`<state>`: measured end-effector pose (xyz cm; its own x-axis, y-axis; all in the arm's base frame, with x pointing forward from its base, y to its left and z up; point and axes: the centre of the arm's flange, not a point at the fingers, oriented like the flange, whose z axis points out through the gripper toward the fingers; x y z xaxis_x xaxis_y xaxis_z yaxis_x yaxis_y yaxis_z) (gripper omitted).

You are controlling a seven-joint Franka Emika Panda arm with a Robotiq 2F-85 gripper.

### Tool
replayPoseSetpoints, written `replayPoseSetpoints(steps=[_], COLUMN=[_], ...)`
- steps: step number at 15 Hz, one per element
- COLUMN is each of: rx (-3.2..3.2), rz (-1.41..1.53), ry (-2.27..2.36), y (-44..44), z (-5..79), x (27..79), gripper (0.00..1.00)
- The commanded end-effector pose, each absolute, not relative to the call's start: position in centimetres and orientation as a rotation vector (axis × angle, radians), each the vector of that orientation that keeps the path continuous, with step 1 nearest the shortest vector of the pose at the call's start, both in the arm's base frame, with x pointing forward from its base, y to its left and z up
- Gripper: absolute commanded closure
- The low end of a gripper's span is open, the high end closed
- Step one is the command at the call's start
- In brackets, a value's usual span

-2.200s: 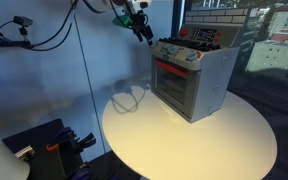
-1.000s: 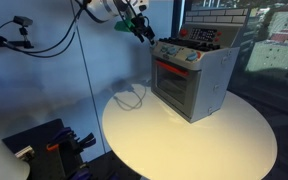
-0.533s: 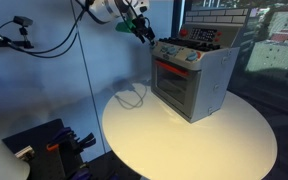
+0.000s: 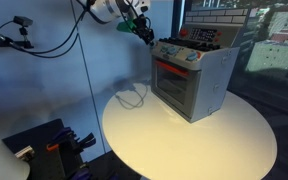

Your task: Twist the knob on the stove

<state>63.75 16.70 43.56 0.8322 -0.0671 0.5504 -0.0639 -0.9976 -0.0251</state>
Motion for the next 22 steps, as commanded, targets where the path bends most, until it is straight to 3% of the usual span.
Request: replayPoseSetpoints(steps=[1, 6, 22], rx=[-2.985, -2.966, -2.731], rz=[-0.949, -0.957, -0.862], ry=[0.154, 0.231, 0.645], y=[16.9, 16.2, 14.3], z=[44.1, 44.3, 44.7], x=[64.2, 64.3, 63.5], gripper=[0.67, 0.95, 0.94])
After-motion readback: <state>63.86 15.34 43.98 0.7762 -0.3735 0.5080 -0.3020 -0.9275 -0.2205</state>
